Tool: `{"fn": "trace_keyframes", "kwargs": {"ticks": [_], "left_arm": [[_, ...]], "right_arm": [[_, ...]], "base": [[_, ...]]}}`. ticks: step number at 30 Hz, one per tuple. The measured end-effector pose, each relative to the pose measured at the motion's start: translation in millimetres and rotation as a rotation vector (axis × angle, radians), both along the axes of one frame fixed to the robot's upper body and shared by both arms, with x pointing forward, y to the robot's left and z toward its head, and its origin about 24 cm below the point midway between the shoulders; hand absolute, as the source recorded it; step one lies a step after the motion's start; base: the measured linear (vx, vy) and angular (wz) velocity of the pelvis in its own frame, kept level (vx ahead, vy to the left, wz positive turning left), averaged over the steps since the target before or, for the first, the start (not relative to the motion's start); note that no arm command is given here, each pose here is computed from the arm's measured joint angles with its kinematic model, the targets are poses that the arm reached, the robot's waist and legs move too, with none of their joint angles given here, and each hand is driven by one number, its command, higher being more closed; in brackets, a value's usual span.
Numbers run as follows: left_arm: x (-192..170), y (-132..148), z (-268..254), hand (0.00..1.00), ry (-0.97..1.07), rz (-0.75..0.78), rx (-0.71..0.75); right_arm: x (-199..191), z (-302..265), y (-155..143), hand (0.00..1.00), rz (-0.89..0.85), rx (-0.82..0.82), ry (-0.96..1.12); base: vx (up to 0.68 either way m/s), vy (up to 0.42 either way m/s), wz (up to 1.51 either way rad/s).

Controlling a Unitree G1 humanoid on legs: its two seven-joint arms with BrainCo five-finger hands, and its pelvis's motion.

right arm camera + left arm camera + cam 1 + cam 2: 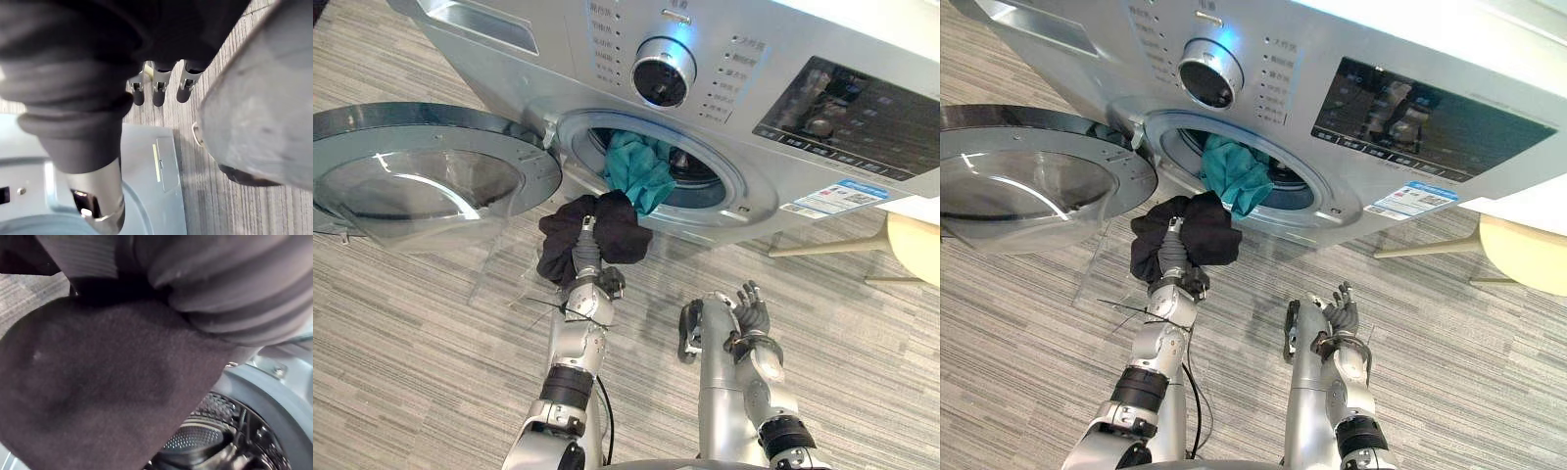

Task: Pick up the laundry basket with both hands and put the clothes into the washing machine.

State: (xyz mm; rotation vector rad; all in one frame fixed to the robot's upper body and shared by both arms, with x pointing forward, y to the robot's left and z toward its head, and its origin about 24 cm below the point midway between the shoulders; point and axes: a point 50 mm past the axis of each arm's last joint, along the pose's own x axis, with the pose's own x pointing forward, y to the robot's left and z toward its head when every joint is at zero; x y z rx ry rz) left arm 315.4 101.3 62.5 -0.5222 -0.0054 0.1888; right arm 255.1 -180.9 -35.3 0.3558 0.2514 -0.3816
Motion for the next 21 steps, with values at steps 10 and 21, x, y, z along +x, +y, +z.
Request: {"fn": "trace_keyframes", "kwargs": {"ticks": [10, 21], "left_arm": [[29.8, -1.1, -18.8, 1.0, 0.203, 0.084, -0.172], [84.0, 8.7, 70.4, 1.0, 0.05, 0.086, -0.312]], "right_arm": [[23.6, 17.9, 1.6, 0.0, -0.037, 0.025, -0.074], [27.5, 18.7, 13.4, 0.0, -0.087, 0.117, -0.07]], "base": [[0.01, 0.043, -0.18], [-0.01, 0.058, -0.63]]}}
